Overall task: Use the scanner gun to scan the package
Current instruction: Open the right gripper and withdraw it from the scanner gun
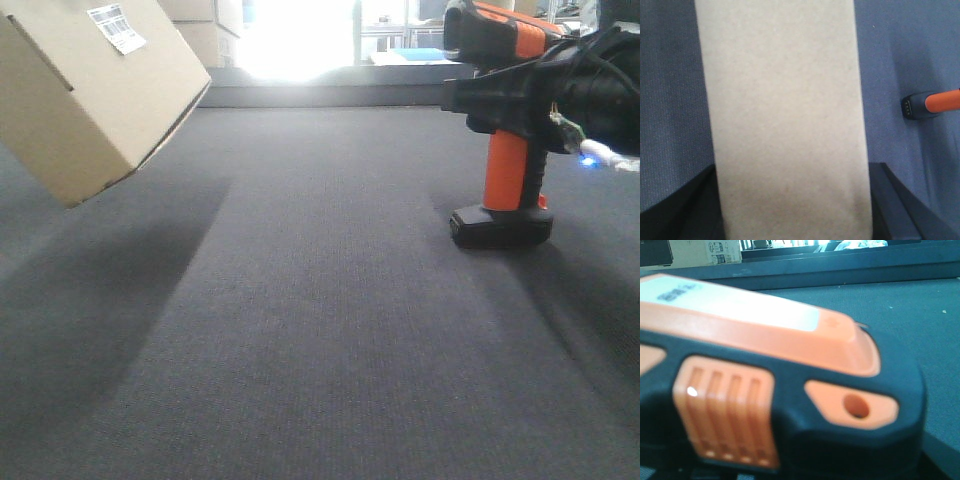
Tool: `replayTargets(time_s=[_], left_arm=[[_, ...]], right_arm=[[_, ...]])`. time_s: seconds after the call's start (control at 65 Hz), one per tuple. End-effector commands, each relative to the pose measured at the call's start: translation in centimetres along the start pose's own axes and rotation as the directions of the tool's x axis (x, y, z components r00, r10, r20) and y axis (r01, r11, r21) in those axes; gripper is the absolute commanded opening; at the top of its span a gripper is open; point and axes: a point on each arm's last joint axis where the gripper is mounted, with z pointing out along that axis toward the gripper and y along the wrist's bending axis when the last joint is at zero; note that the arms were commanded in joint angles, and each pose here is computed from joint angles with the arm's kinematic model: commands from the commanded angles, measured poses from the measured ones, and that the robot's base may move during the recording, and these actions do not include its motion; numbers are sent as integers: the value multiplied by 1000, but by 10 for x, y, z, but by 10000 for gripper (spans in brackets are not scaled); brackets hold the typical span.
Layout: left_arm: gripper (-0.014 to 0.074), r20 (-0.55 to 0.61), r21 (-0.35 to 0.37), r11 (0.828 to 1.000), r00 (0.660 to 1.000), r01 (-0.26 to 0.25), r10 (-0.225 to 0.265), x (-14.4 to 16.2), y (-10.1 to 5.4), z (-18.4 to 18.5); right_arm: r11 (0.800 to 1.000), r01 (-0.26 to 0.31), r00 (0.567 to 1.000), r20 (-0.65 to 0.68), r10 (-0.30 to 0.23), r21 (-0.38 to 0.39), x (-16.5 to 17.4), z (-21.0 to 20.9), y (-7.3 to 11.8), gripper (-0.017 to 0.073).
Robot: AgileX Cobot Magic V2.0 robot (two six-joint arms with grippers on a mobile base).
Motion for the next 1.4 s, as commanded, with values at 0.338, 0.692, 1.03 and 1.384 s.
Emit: replayTargets(time_s=[0.338,0.692,1.03,1.384], left_arm=[[-111,26,19,1000,1000,1,-2,0,-3,-6],[-111,26,19,1000,1000,1,-2,0,-3,-6],[-111,26,19,1000,1000,1,-2,0,-3,-6],[-111,20,-33,999,1000,-16,17,0,1,-6]], right_arm=[[1000,-3,1000,-25,3,-15,-3,-1,1,570],[999,-18,996,-83,15,-33,-13,-11,2,570],[998,-14,984,-178,4,-59,-9,-17,3,570],[998,18,977,-210,-29,-57,-11,-42,-7,570]])
